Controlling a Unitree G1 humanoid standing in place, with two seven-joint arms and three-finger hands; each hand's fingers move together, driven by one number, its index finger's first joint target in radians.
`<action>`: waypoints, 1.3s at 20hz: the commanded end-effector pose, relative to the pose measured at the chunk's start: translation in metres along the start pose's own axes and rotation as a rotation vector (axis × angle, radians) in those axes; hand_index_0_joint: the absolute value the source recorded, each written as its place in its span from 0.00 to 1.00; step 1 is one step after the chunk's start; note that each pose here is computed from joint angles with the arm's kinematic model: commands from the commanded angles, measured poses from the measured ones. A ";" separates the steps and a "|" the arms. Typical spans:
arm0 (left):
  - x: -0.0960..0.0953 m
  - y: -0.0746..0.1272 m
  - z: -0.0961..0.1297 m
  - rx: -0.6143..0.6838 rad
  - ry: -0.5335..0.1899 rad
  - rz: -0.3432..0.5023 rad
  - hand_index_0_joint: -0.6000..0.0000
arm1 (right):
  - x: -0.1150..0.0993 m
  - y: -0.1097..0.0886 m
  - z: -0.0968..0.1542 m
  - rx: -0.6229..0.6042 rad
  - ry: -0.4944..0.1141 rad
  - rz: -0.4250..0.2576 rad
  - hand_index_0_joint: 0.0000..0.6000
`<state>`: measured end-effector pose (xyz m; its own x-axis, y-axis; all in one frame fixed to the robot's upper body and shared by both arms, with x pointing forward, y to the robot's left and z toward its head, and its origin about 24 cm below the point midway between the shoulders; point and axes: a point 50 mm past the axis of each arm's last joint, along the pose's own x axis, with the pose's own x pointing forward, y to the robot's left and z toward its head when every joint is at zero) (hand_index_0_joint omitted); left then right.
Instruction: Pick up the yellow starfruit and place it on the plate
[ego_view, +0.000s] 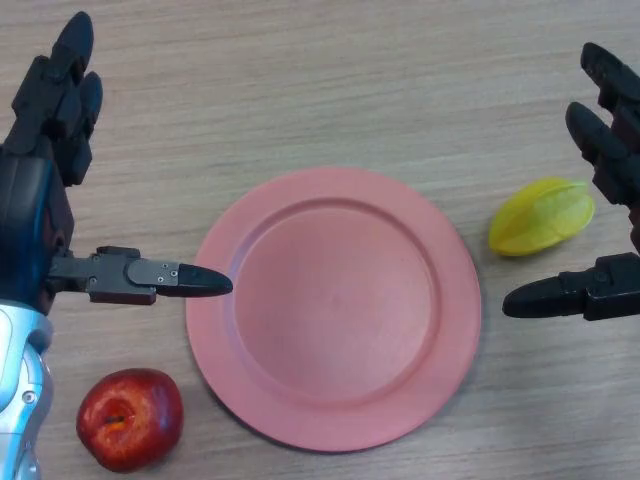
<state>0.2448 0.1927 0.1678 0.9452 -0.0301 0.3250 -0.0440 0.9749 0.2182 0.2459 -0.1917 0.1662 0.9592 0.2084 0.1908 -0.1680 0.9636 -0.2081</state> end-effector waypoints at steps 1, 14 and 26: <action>-0.001 0.012 0.030 0.043 -0.189 0.044 1.00 | -0.007 -0.010 0.036 -0.081 -0.222 -0.014 0.00; 0.006 0.017 0.023 0.012 -0.182 0.053 1.00 | 0.031 -0.016 0.010 -0.265 -0.239 0.002 0.00; 0.006 0.032 0.021 0.054 -0.201 0.101 1.00 | 0.074 -0.030 -0.035 -0.628 -0.278 0.094 0.00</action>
<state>0.2552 0.2085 0.1610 0.9499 0.0080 0.3125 -0.0731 0.9776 0.1971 0.3304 -0.2039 0.1064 0.9106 0.3915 0.1325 -0.1800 0.6643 -0.7255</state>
